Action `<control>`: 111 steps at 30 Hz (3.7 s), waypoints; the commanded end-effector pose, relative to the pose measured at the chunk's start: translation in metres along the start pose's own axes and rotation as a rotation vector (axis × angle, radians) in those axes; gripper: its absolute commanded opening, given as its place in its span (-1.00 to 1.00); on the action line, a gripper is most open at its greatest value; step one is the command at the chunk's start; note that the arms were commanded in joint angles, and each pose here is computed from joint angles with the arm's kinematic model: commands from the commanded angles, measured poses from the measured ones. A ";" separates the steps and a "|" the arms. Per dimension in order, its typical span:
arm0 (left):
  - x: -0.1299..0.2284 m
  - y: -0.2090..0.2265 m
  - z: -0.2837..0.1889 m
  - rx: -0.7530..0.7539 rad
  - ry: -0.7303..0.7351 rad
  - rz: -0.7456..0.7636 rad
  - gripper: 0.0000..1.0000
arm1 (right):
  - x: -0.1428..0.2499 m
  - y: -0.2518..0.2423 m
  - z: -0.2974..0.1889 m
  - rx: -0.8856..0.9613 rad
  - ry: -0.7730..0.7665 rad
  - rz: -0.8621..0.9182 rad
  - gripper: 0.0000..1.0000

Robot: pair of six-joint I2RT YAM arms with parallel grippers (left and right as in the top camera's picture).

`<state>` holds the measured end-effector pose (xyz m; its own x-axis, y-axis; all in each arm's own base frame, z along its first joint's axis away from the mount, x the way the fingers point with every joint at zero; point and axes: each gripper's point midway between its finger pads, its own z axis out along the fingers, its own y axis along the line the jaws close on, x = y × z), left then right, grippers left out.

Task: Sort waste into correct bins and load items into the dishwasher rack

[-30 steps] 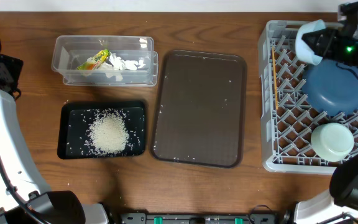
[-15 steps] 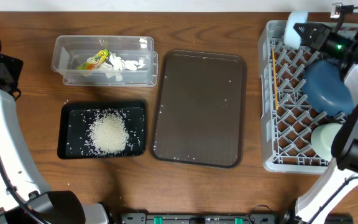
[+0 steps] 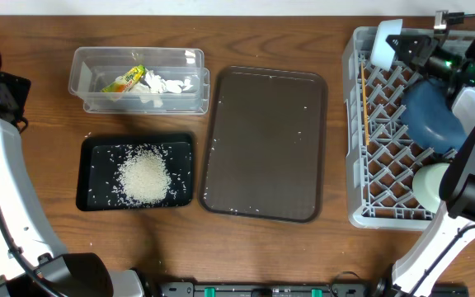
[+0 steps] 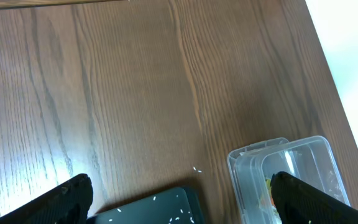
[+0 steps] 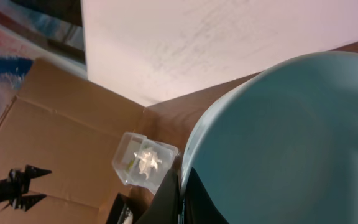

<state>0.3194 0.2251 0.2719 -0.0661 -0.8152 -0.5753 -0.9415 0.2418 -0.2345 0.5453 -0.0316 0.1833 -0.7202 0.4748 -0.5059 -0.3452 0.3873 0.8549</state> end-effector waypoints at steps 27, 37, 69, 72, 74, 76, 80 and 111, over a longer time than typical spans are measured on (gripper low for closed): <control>0.000 0.002 0.001 -0.008 -0.002 -0.001 0.86 | -0.001 -0.041 -0.075 0.572 -0.143 0.210 -0.64; 0.000 0.002 0.001 -0.008 -0.002 -0.002 0.87 | -0.005 0.025 -0.115 0.778 -0.198 0.124 -0.61; 0.000 0.002 0.001 -0.008 -0.002 -0.001 0.86 | 0.133 0.141 0.042 0.875 0.196 -0.321 -0.64; 0.000 0.002 0.001 -0.008 -0.002 -0.001 0.86 | 0.163 0.148 0.048 0.879 0.286 -0.334 -0.62; 0.000 0.002 0.001 -0.008 -0.002 -0.001 0.87 | 0.179 0.148 0.045 0.913 0.340 -0.344 -0.60; 0.000 0.002 0.001 -0.008 -0.002 -0.001 0.86 | 0.190 0.147 0.039 0.965 0.372 -0.359 -0.52; 0.000 0.002 0.001 -0.008 -0.002 -0.001 0.86 | 0.210 0.146 0.030 1.011 0.452 -0.375 0.98; 0.000 0.002 0.001 -0.008 -0.002 -0.001 0.86 | 0.185 0.149 -0.047 1.105 0.395 -0.232 0.98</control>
<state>0.3193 0.2251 0.2718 -0.0663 -0.8153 -0.5752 -0.9416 0.2418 -0.2343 0.3295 0.0863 0.1982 -0.9439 0.1255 -0.3055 0.1082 0.9915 0.0728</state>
